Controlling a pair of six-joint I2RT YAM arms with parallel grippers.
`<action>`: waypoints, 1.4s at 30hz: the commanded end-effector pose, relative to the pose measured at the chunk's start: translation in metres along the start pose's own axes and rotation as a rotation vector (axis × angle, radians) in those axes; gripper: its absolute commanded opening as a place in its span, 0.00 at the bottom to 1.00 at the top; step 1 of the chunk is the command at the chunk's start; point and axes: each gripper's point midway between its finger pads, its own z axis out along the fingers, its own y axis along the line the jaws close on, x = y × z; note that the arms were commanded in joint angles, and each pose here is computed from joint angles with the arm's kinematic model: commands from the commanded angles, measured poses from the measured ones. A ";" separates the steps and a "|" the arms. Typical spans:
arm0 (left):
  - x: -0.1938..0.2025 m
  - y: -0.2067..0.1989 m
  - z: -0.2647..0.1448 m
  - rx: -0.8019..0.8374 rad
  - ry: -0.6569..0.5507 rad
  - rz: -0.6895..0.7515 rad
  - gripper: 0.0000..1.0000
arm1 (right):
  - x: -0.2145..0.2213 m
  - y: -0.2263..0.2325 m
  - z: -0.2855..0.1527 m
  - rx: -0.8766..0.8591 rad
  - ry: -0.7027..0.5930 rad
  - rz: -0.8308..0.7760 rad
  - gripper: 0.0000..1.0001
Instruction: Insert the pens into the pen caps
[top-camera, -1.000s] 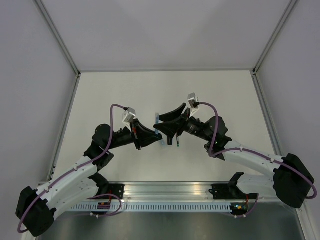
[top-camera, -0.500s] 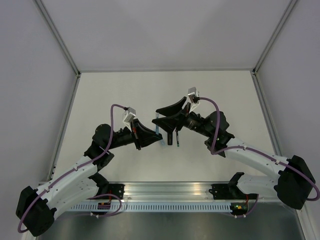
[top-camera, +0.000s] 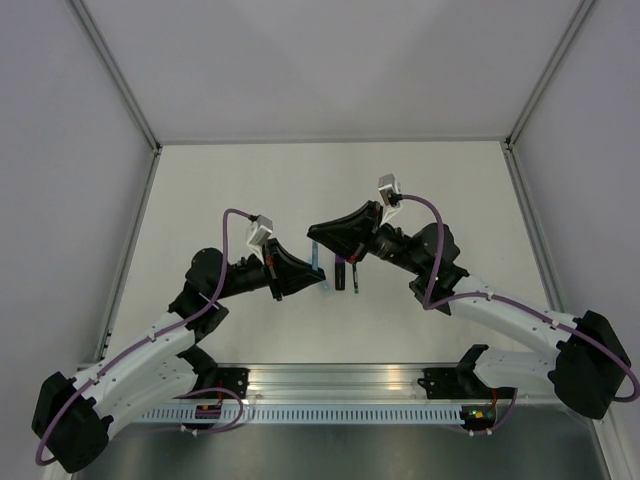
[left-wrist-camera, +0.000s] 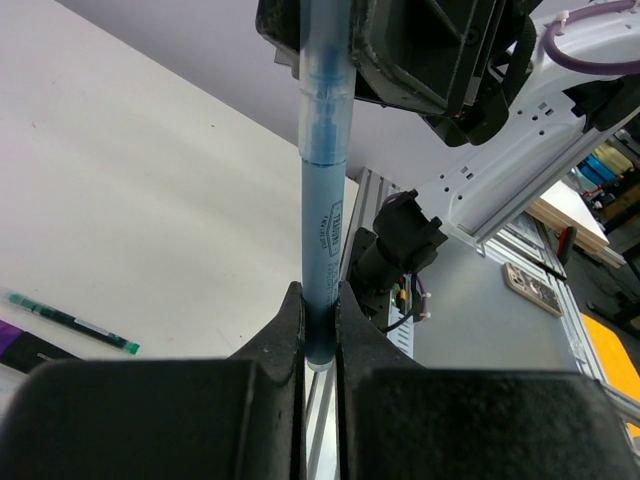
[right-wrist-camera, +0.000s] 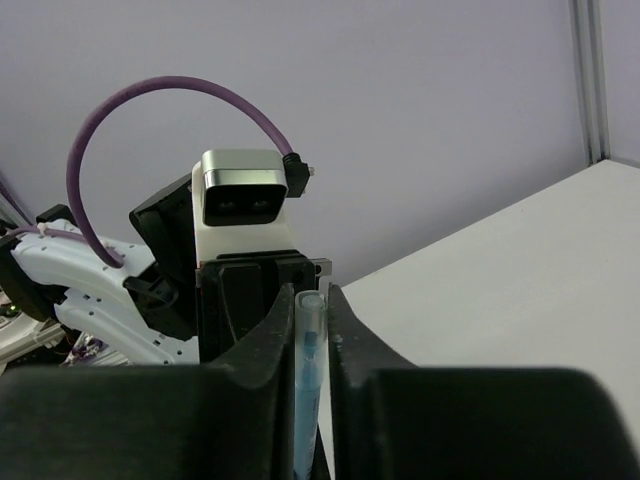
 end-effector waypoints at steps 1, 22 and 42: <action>-0.022 -0.015 0.001 0.047 -0.065 0.051 0.02 | 0.014 0.010 -0.009 -0.065 0.011 0.014 0.07; -0.066 0.014 0.015 -0.149 -0.141 -0.012 0.02 | 0.114 -0.009 -0.053 -0.025 0.277 0.126 0.00; -0.104 0.024 0.032 -0.210 -0.188 0.004 0.02 | 0.156 0.012 -0.082 -0.042 0.386 0.206 0.00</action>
